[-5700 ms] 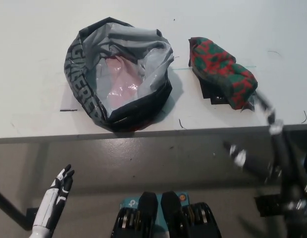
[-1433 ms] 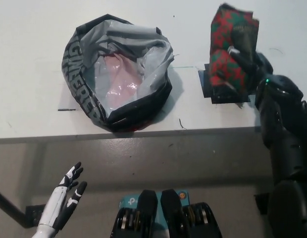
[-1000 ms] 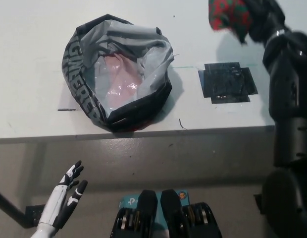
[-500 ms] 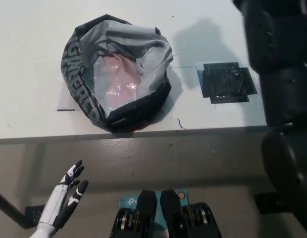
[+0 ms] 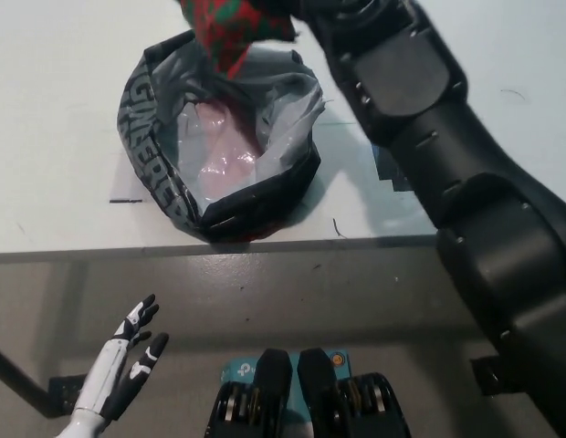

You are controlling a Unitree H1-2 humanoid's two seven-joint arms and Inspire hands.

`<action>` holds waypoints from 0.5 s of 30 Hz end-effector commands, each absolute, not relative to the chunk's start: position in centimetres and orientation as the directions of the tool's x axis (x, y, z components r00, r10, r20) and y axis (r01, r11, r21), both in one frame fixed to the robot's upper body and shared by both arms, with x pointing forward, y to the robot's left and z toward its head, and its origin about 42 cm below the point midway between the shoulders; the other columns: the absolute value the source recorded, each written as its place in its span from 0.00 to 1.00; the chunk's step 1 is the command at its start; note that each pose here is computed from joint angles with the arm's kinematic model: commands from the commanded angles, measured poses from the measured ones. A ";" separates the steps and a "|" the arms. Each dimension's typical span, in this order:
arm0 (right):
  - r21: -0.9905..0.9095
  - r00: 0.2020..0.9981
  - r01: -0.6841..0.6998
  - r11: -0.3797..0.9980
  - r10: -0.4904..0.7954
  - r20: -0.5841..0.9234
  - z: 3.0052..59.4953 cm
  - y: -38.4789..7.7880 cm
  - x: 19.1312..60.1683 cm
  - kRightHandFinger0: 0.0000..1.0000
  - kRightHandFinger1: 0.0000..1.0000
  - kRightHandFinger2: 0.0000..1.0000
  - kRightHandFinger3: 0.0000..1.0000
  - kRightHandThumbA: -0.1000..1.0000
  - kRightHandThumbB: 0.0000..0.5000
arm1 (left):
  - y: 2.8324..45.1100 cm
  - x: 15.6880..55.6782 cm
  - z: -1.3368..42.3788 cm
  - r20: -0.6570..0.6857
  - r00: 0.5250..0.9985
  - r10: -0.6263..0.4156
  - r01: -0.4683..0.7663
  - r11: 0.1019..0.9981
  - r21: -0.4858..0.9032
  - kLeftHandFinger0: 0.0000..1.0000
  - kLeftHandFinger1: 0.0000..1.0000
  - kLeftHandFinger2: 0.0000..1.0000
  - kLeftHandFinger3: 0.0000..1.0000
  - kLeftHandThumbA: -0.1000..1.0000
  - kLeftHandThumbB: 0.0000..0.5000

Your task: The robot uses its right hand to pick up a bag of coffee beans and puts it in the black plastic bag, then the robot grabs the top of the bag and lifts it.

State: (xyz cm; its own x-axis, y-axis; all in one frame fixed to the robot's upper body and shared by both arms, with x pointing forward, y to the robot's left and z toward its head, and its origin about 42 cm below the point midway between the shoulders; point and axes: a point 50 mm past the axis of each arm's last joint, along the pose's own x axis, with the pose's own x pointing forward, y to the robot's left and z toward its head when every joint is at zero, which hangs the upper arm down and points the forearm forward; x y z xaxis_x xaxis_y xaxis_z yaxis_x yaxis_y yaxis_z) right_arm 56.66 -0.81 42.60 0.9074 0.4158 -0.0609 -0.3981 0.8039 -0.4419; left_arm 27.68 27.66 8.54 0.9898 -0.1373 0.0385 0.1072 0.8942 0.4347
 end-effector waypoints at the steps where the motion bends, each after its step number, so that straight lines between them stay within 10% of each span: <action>1: -0.564 0.885 -0.291 0.773 0.442 0.148 47.6 0.8 56.1 0.00 0.33 0.66 0.52 0.00 0.31 | 27.7 28.3 9.6 0.090 0.980 -0.180 0.120 0.882 0.456 0.94 1.00 1.00 1.00 0.94 0.30; 4: -0.588 0.896 -0.280 0.759 0.427 0.125 46.1 0.8 56.4 0.01 0.40 0.72 0.60 0.00 0.36 | 27.7 28.4 9.6 0.088 0.979 -0.187 0.126 0.878 0.461 0.93 1.00 1.00 1.00 0.95 0.29; 6: -0.617 0.911 -0.266 0.740 0.403 0.091 45.4 0.8 56.6 0.21 0.60 0.89 0.88 0.00 0.34 | 27.7 28.5 9.7 0.086 0.979 -0.187 0.127 0.878 0.462 0.93 1.00 1.00 1.00 0.95 0.30; 11: -0.612 0.913 -0.281 0.739 0.402 0.066 42.8 0.9 56.7 0.02 0.36 0.64 0.57 0.00 0.36 | 27.6 28.8 9.9 0.077 0.979 -0.189 0.134 0.877 0.461 0.93 1.00 1.00 1.00 0.97 0.37; 15: -0.617 0.910 -0.294 0.730 0.411 0.053 41.4 1.3 56.5 0.05 0.42 0.73 0.69 0.00 0.37 | 27.5 29.0 10.0 0.079 0.978 -0.195 0.138 0.875 0.463 0.92 1.00 1.00 1.00 0.97 0.36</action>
State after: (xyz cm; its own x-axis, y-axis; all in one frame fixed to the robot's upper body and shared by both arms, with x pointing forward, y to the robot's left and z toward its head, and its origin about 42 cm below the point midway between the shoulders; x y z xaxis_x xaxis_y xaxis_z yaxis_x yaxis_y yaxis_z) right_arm 57.11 -0.94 37.61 0.9252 0.3573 -0.1275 -0.3631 0.7367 -0.5705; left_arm 28.26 27.34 8.92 0.9856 -0.1634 0.0441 0.1278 0.8895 0.4387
